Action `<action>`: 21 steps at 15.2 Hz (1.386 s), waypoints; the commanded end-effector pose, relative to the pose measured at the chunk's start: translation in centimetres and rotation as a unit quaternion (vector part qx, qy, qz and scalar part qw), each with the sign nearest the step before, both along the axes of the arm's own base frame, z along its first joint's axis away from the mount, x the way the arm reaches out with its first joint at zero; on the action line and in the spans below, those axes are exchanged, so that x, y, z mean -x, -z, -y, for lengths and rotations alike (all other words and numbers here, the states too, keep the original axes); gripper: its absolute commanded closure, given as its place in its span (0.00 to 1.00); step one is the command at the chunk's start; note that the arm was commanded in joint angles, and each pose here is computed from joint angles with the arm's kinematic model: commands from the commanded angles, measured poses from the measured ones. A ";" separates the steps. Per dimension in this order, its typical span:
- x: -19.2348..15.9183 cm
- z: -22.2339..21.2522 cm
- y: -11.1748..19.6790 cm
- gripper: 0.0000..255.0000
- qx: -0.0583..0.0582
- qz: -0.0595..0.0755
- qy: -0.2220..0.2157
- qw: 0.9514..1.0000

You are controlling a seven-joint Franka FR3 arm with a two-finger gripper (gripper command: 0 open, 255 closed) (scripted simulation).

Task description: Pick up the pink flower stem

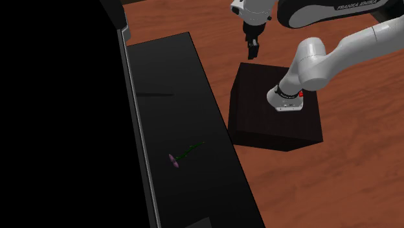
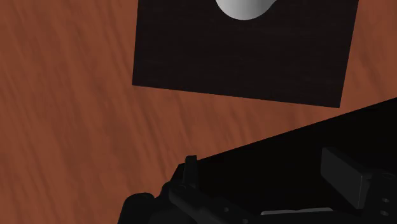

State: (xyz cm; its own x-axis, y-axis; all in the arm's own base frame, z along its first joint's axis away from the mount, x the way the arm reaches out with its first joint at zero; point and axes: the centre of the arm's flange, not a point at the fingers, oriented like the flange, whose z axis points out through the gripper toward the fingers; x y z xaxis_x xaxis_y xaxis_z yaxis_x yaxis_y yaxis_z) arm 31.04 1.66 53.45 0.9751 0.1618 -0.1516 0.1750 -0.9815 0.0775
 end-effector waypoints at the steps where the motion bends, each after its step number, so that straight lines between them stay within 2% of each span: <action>1: 0.0 0.0 0.0 0.00 0.000 0.000 0.000 1.000; 21: -8.9 -24.9 2.7 0.00 0.019 0.027 0.046 0.998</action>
